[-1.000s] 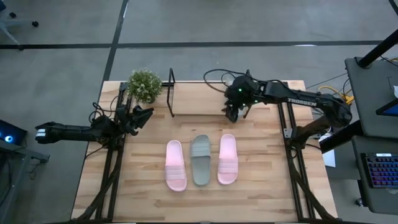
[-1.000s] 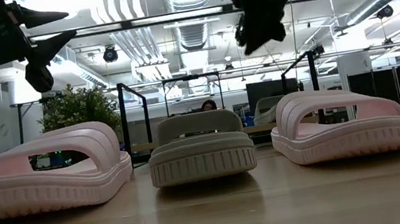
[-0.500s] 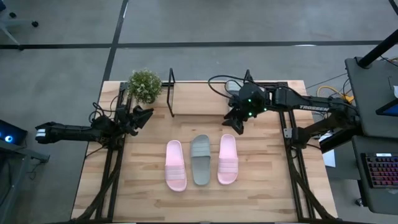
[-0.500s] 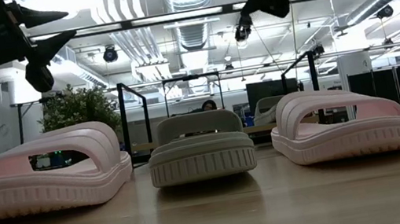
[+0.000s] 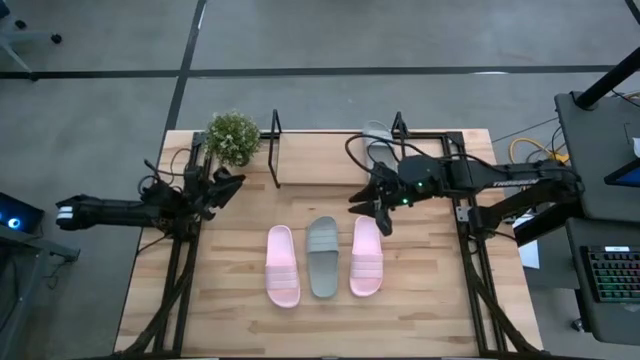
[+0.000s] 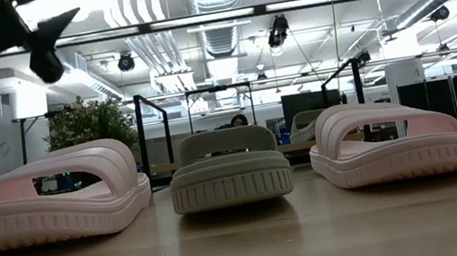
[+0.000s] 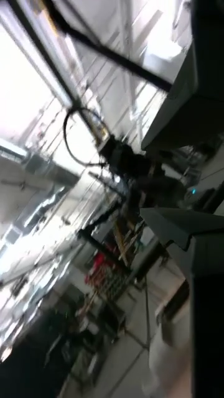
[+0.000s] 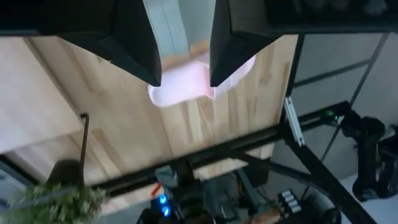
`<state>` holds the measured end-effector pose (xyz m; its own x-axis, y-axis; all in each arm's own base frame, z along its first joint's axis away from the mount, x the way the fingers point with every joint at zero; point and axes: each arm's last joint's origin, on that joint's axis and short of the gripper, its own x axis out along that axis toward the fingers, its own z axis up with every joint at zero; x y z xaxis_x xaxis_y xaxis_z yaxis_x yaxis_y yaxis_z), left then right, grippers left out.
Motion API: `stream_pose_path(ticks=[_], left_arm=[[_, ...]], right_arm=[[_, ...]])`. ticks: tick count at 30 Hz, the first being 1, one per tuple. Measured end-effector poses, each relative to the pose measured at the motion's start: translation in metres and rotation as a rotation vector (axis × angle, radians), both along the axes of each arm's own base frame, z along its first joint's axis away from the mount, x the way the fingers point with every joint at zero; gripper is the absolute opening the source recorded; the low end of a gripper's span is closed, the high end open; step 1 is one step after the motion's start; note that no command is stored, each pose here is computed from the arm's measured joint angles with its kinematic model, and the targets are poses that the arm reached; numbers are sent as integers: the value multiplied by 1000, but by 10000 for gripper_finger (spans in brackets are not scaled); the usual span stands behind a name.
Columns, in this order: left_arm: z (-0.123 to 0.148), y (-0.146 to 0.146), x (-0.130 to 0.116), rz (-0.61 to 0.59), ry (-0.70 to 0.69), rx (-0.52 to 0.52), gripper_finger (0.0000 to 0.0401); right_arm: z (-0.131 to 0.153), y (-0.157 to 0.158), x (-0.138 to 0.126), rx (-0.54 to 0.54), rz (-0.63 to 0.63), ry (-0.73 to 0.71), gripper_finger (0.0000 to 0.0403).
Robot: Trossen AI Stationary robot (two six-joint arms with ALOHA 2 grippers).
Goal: Pick and place slides into the shelf
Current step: Put the gray slipper on the shelf
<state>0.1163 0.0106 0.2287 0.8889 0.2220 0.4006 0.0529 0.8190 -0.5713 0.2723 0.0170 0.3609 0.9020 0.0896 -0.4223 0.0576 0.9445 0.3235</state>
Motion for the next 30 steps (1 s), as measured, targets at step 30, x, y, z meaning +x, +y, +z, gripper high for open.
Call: stream_pose_path(ticks=[30], left_arm=[[65,-3,72,-90,180,285,144]], right_arm=[[9,31,-63,-117,-240,-218,13]])
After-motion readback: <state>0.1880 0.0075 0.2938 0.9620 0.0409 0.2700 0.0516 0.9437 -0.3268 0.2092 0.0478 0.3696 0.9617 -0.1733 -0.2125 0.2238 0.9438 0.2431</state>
